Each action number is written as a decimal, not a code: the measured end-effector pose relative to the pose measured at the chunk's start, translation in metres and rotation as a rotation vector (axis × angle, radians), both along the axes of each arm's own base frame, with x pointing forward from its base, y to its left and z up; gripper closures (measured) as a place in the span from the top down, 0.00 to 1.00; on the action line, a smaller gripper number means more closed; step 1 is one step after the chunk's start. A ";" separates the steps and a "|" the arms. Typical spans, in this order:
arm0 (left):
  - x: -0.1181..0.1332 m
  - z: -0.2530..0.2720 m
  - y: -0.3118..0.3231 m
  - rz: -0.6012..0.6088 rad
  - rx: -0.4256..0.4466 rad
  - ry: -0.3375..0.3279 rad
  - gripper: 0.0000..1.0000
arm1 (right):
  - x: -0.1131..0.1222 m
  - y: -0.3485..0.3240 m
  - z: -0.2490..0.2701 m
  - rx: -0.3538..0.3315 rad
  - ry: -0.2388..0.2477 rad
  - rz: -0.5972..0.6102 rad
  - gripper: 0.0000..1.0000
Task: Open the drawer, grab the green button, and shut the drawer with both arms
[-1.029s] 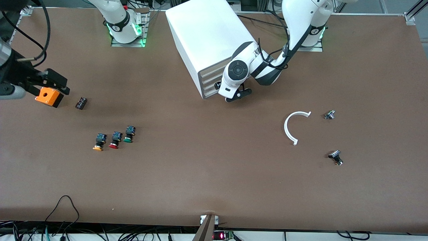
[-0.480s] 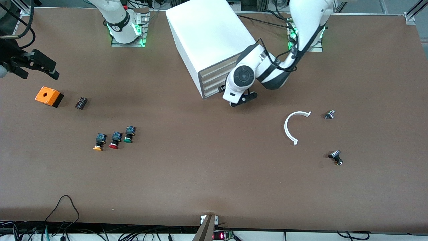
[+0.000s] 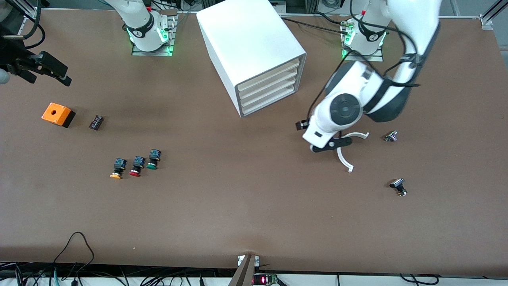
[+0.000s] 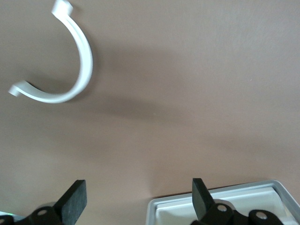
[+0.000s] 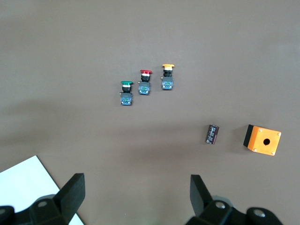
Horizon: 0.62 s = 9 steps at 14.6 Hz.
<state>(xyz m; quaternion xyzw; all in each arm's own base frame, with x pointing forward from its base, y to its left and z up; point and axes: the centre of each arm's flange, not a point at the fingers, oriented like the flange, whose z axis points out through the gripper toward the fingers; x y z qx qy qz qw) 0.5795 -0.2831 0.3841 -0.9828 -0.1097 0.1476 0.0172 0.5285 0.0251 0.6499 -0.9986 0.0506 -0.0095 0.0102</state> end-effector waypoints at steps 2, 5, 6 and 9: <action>0.013 0.039 0.028 -0.025 -0.015 -0.044 0.99 | 0.000 0.000 -0.001 0.000 0.001 -0.003 1.00; 0.019 0.091 0.068 -0.128 0.032 -0.114 0.99 | 0.000 0.000 0.000 0.000 0.000 -0.005 1.00; 0.021 0.111 0.082 -0.166 0.036 -0.128 0.99 | 0.000 0.000 0.000 0.000 0.000 -0.005 1.00; 0.028 0.166 0.129 -0.293 0.003 -0.184 0.99 | 0.001 0.001 0.000 0.000 -0.005 -0.003 1.00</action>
